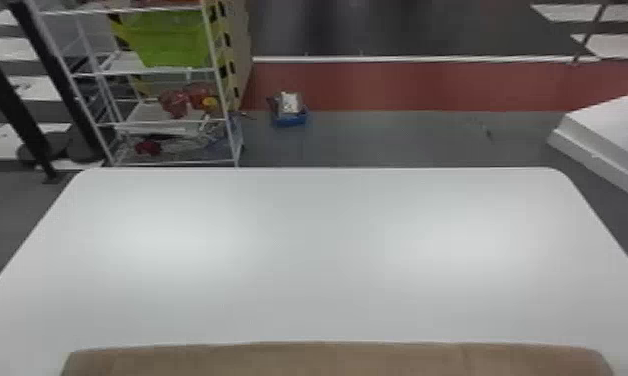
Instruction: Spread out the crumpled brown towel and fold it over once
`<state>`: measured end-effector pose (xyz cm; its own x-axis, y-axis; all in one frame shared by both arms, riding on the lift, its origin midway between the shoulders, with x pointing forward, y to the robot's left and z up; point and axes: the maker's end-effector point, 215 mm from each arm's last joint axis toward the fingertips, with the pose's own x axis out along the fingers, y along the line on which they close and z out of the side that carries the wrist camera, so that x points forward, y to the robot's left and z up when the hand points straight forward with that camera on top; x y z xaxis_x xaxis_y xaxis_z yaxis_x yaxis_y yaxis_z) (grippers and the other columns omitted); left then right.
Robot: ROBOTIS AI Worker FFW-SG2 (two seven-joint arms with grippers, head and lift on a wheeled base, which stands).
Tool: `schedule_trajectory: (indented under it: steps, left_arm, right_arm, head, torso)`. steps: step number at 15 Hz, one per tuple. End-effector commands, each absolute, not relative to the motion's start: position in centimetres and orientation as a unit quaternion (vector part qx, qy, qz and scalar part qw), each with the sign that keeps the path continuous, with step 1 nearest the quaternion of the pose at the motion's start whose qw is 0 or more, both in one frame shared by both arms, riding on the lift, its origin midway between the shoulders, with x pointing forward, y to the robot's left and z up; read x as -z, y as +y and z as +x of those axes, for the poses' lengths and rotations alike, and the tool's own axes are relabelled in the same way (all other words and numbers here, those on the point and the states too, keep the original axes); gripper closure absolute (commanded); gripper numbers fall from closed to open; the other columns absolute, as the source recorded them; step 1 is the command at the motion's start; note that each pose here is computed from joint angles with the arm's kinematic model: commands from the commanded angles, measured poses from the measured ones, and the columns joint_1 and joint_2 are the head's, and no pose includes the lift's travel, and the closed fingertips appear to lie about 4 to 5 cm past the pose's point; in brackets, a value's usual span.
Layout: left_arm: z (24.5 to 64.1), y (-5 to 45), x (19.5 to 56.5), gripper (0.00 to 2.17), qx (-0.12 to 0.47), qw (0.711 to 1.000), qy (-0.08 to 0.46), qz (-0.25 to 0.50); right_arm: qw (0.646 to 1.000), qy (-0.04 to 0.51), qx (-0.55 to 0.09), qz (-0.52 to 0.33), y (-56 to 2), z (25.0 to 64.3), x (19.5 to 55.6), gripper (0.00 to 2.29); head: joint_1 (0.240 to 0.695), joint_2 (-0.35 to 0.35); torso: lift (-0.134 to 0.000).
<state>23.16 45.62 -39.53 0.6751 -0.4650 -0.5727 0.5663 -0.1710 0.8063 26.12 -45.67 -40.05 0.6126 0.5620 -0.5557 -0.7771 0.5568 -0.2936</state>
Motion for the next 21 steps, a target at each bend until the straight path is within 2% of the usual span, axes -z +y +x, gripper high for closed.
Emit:
schedule_trajectory:
  steps: [1,6,11,14,21]
  left_arm:
    - [23.2,45.4,39.7,0.40,0.405,0.640,0.039,0.652]
    - [23.2,45.4,39.9,0.40,0.406,0.643,0.039,0.648]
    - [23.0,45.6,40.4,0.40,0.410,0.648,0.043,0.641]
    - [23.0,45.8,40.6,0.40,0.410,0.651,0.045,0.637]
    - [23.1,45.8,40.4,0.40,0.409,0.653,0.041,0.636]
  right_arm:
    - [0.887,0.204,-0.368,-0.188,-46.0,27.4,40.6,0.38]
    - [0.913,0.176,-0.350,-0.111,-44.6,29.8,42.4,0.47]
    - [0.909,0.167,-0.372,-0.081,-41.0,30.6,44.3,0.47]
    - [0.911,0.163,-0.370,-0.084,-40.9,31.3,44.0,0.47]
    - [0.910,0.182,-0.348,-0.130,-41.2,34.5,45.2,0.47]
  head:
    - [0.695,0.004]
    - [0.695,-0.012]
    - [0.695,0.058]
    - [0.695,0.103]
    - [0.695,0.097]
  torso:
    - [-0.123]
    - [-0.123]
    - [-0.123]
    - [-0.123]
    - [-0.123]
